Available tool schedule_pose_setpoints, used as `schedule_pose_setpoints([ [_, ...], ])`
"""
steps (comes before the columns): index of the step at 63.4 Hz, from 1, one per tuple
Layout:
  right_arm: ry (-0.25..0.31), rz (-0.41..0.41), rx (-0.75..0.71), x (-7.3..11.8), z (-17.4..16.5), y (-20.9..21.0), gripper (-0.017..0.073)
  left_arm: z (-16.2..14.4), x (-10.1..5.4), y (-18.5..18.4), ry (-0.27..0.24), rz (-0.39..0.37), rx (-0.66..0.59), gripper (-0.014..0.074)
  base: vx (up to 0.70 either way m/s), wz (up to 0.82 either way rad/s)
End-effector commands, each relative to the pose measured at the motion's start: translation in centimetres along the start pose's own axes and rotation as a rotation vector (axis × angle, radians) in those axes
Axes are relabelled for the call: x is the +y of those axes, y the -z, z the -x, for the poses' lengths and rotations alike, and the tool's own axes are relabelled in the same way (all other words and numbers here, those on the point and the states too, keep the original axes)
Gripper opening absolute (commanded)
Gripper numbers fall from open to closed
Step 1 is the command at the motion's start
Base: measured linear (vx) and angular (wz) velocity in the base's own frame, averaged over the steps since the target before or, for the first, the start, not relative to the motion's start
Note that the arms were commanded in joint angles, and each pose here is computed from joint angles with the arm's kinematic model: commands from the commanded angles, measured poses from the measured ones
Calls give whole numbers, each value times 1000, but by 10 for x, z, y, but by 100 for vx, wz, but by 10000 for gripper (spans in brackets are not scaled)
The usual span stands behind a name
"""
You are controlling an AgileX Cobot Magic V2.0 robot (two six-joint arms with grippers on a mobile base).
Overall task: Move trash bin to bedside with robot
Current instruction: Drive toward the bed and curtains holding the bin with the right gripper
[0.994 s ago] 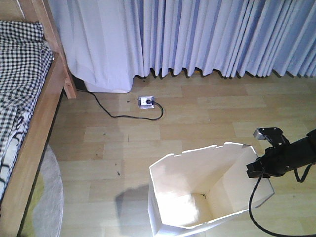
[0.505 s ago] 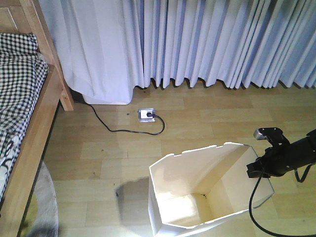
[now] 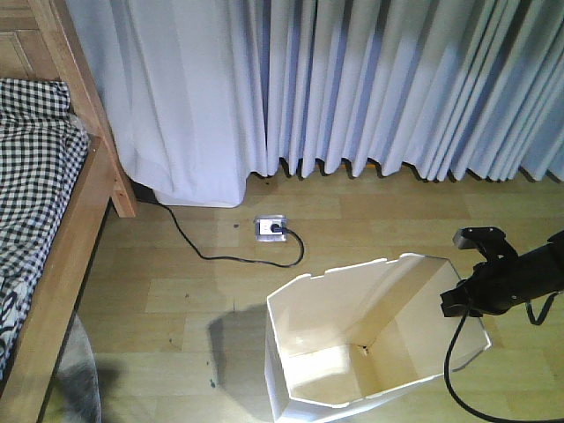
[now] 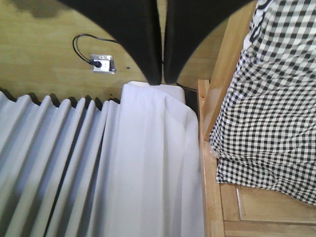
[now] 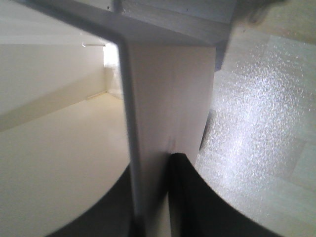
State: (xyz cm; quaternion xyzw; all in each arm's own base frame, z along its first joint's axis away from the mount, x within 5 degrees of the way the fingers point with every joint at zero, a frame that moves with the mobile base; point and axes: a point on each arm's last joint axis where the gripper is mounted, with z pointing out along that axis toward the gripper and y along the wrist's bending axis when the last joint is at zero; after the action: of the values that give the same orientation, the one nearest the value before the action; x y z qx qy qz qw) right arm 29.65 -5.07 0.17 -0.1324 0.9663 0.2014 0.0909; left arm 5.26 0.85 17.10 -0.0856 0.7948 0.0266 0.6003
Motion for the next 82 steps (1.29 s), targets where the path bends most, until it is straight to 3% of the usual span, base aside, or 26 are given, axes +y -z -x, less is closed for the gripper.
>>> schedule_pose_setpoints([
  [1, -11, 138, -86, 17, 16, 22, -5, 5, -1, 1, 6, -11, -76, -6, 18, 7],
  [82, -11, 139, -86, 17, 16, 22, -5, 5, -1, 1, 6, -11, -76, -6, 14, -1],
])
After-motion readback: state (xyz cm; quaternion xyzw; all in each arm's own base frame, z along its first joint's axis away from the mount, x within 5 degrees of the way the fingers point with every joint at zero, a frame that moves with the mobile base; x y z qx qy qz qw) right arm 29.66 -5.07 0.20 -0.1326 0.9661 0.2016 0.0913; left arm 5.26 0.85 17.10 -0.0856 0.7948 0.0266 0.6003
